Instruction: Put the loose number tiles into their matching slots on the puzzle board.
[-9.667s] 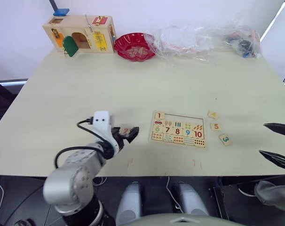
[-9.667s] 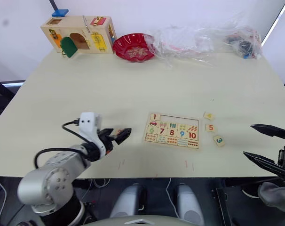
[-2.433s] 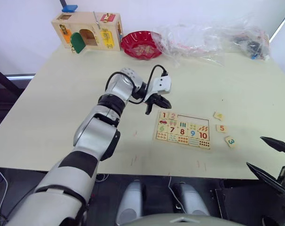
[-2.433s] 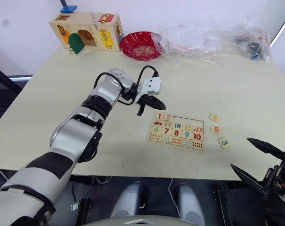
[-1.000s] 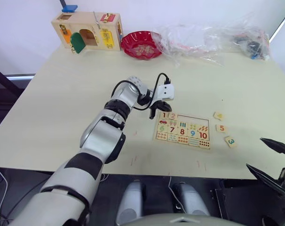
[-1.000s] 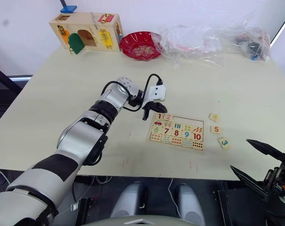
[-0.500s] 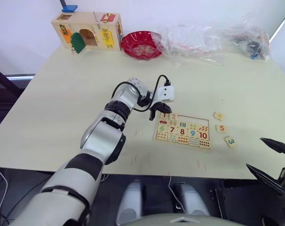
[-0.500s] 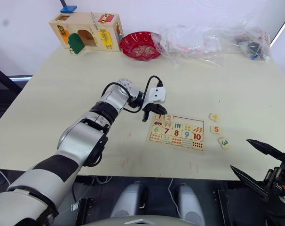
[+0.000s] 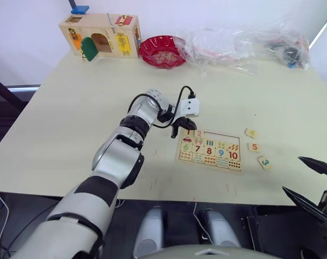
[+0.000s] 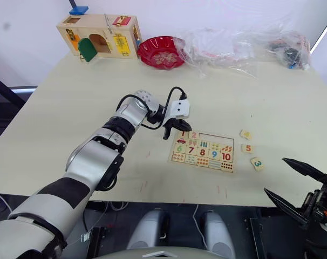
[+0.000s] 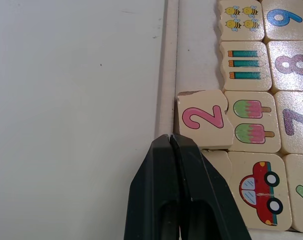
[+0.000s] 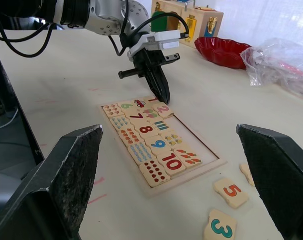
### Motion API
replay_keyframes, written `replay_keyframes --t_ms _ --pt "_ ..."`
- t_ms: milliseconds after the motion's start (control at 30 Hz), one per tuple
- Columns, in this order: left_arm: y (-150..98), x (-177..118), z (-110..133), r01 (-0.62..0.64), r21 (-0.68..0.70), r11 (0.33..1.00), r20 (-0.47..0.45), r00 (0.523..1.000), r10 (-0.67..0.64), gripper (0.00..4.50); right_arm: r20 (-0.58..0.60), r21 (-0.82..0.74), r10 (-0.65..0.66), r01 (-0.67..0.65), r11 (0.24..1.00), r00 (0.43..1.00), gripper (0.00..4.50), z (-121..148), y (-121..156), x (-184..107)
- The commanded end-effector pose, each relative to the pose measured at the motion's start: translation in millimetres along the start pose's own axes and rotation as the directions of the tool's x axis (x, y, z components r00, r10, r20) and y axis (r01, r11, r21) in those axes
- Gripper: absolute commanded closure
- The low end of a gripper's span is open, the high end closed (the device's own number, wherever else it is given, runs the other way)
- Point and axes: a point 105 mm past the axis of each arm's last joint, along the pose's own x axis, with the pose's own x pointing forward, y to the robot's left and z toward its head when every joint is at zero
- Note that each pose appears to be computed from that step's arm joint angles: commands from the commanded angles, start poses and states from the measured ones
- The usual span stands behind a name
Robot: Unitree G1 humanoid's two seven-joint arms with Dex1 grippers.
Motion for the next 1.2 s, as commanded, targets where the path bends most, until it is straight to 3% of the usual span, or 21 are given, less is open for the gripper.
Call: replay_keyframes --t_ms 33,1200 --pt "2 -1 9 -0.009 0.029 1.000 0.030 1.000 0.008 4.43 0.018 -0.021 0.011 -0.010 1.000 1.000 0.00 8 1 1" --pt "1 10 13 -0.024 0.042 0.999 0.035 0.999 0.022 4.43 0.019 -0.011 0.015 -0.015 1.000 1.000 0.00 8 2 0"
